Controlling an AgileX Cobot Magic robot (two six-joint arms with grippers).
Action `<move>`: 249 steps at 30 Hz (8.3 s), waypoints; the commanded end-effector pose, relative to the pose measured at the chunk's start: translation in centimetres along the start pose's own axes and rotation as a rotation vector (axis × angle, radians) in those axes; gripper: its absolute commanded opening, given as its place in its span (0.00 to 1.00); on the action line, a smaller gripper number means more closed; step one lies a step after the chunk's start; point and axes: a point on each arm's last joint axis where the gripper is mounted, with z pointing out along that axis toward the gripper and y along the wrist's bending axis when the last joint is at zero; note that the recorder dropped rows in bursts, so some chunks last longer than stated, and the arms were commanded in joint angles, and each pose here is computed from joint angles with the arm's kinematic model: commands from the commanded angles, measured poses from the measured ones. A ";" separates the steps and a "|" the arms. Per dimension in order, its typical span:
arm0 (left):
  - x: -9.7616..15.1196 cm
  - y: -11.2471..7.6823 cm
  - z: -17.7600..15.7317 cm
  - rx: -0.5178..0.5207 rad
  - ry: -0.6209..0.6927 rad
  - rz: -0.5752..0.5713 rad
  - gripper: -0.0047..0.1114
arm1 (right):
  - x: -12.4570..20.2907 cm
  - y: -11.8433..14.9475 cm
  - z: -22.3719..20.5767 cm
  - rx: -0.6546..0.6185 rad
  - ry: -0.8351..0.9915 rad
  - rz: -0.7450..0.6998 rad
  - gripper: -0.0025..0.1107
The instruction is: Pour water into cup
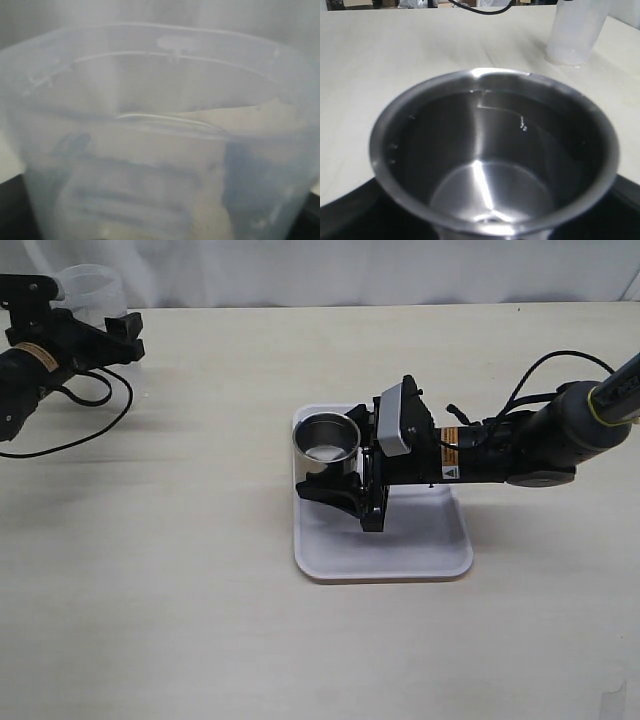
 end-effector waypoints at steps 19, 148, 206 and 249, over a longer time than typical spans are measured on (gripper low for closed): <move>0.8 0.2 0.0 -0.012 0.097 0.021 0.04 | -0.6 -0.1 0.0 0.002 -0.041 -0.002 0.06; -9.3 -8.0 -35.3 -0.103 -0.247 0.173 0.04 | -0.1 -1.7 -2.4 0.073 -0.055 0.023 0.06; -8.5 -7.7 -37.8 -0.162 -0.264 0.117 0.04 | 4.5 -3.0 -4.3 0.195 0.044 0.106 0.23; -8.4 -7.7 -37.8 -0.164 -0.261 0.116 0.04 | -10.1 0.6 -9.9 0.338 -0.094 -0.164 0.06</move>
